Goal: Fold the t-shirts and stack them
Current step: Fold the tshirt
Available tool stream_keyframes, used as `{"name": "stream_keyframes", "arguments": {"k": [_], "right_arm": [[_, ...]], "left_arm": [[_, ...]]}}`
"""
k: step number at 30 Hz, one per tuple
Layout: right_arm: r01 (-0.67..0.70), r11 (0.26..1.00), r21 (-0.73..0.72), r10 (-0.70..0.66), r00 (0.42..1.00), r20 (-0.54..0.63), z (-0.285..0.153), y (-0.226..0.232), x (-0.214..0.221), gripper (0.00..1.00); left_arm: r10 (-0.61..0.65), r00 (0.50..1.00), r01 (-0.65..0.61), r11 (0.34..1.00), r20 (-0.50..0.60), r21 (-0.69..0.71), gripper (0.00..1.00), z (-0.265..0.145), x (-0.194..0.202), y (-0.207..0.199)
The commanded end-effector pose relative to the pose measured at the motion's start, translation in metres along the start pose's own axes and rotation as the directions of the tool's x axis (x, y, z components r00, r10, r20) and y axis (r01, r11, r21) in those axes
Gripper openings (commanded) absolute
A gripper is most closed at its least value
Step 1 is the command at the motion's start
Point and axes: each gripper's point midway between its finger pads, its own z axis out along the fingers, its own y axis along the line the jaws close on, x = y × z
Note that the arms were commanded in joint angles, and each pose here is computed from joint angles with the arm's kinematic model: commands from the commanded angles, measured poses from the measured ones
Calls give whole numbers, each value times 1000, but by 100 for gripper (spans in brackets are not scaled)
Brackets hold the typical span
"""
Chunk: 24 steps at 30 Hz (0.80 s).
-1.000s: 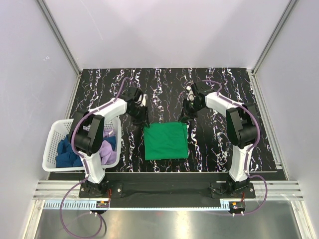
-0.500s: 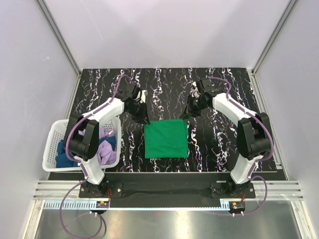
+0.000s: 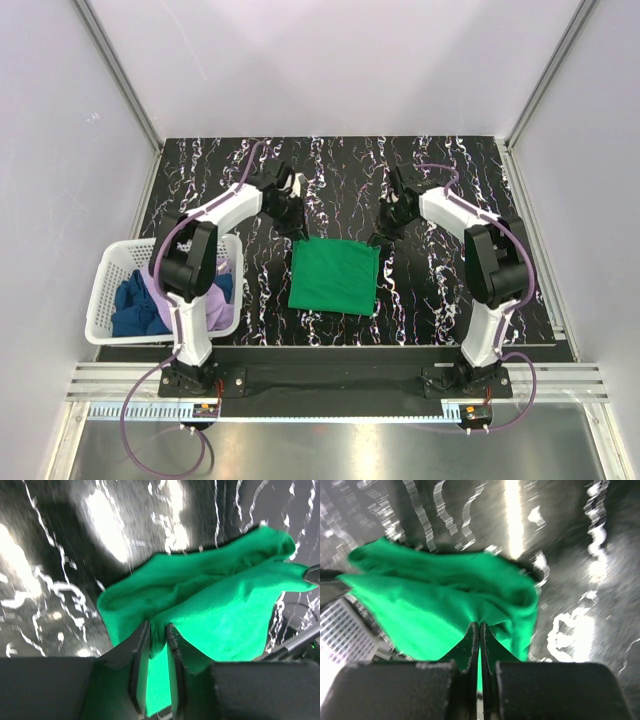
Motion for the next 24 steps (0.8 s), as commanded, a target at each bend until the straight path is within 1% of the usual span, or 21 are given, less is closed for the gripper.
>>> {"name": "stream_keyframes", "arguments": {"k": [1,2,4,6,7,9,11,12,13,14,15,16,18,19,20,21,22,23,24], "right_arm": [[-5,999,52,1,997,78,10,-12,-29,0],[-9,998,65,5,997,71,17,-18,-31,0],[-22,996,85,14,996,94,16,-24,-41,0],[-27,996,90,17,994,106,18,-30,-47,0],[-25,995,99,14,993,114,17,-31,-51,0],[-8,992,126,-3,996,93,21,-39,-52,9],[14,986,164,-32,994,103,18,-42,-60,21],[37,981,189,-56,994,97,11,-44,-59,25],[46,975,219,-73,990,118,5,-46,-64,29],[60,973,221,-93,985,143,-8,-42,-66,33],[69,969,235,-103,985,136,-16,-44,-63,42],[81,968,236,-116,984,135,-22,-40,-61,47],[109,968,227,-143,980,138,-38,-32,-53,52],[122,968,218,-152,980,127,-39,-30,-44,53],[150,973,177,-175,975,133,-45,-15,-37,52],[160,980,117,-176,973,147,-44,-2,-35,52],[156,988,24,-157,983,98,-39,10,-19,48],[150,987,-53,-143,982,124,-37,24,-22,45],[106,988,-113,-94,990,109,-34,33,-18,43]], "left_arm": [[27,999,-26,999,33,-25,25,7,-22,7],[21,999,-20,999,27,-37,25,8,-22,11],[31,999,-28,997,40,-71,26,9,-28,17],[28,998,-23,994,54,-103,36,8,-34,24],[26,998,-18,992,60,-121,38,6,-36,28],[27,996,-13,987,83,-161,46,-5,-39,32],[31,993,-10,983,115,-182,55,-18,-43,30],[47,988,-21,985,148,-173,59,-33,-45,23],[53,985,-25,986,167,-165,60,-42,-47,18],[55,982,-27,988,179,-152,61,-49,-47,12],[62,977,-39,992,203,-117,63,-63,-46,1],[62,976,-43,995,207,-94,64,-67,-45,-6],[50,979,-49,999,196,-10,65,-72,-37,-24],[42,980,-48,999,195,25,65,-75,-34,-31],[29,977,-46,996,210,75,64,-74,-37,-40],[13,986,-40,987,166,157,62,-68,-24,-49],[-7,988,-22,983,155,183,58,-63,-21,-51],[-41,990,7,971,135,238,56,-54,-15,-55],[-55,991,20,964,123,266,54,-48,-13,-57]]}}
